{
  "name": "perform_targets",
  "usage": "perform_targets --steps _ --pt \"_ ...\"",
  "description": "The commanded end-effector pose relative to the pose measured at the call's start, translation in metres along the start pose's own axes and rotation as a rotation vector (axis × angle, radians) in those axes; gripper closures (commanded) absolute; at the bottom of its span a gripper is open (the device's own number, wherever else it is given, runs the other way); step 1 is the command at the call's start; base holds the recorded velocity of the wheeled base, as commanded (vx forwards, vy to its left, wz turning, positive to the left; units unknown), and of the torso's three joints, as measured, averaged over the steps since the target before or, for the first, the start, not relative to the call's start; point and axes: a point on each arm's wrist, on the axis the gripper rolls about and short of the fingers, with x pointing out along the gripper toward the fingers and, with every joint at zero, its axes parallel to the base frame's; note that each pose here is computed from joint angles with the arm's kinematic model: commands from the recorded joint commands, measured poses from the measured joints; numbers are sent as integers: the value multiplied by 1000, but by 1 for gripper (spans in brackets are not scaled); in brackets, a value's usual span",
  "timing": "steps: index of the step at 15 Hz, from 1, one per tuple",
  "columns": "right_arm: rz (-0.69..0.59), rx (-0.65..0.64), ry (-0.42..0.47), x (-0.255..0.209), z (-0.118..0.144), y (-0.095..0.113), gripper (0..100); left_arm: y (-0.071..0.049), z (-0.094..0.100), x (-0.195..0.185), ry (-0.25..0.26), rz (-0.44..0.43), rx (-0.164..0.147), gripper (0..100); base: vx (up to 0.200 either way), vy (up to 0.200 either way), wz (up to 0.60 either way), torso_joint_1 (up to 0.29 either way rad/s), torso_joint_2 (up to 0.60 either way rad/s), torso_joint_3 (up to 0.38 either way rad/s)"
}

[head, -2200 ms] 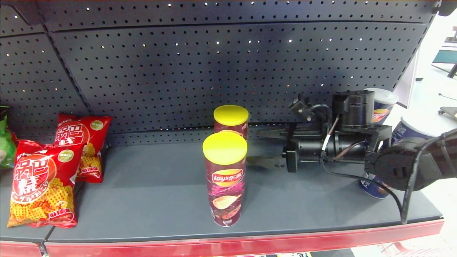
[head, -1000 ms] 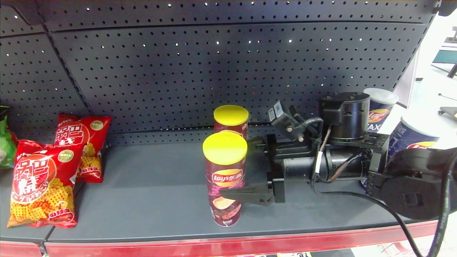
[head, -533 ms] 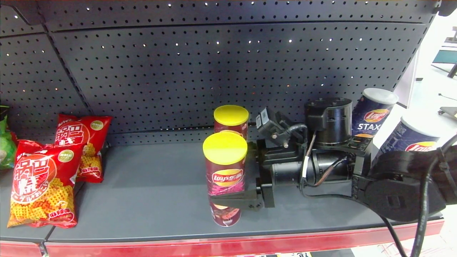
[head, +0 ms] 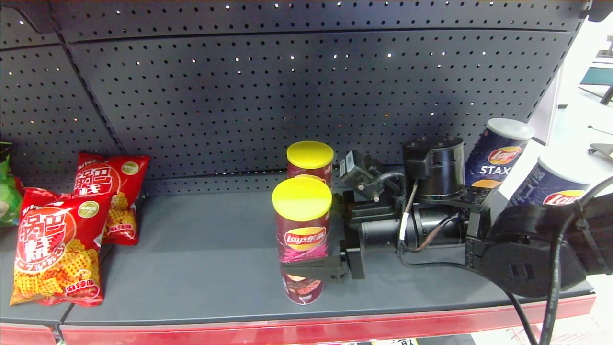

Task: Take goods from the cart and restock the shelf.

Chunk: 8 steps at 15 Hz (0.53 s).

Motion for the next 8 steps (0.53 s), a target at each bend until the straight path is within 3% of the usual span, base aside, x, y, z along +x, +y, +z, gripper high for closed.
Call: perform_targets --steps 1,8 --pt "-1 4 4 1 -2 -1 100 0 0 0 1 0 -1 0 0 0 0 0 0 0" --pt "-24 4 0 -6 -1 -7 100 0 0 0 1 0 -1 0 0 0 0 0 0 0"
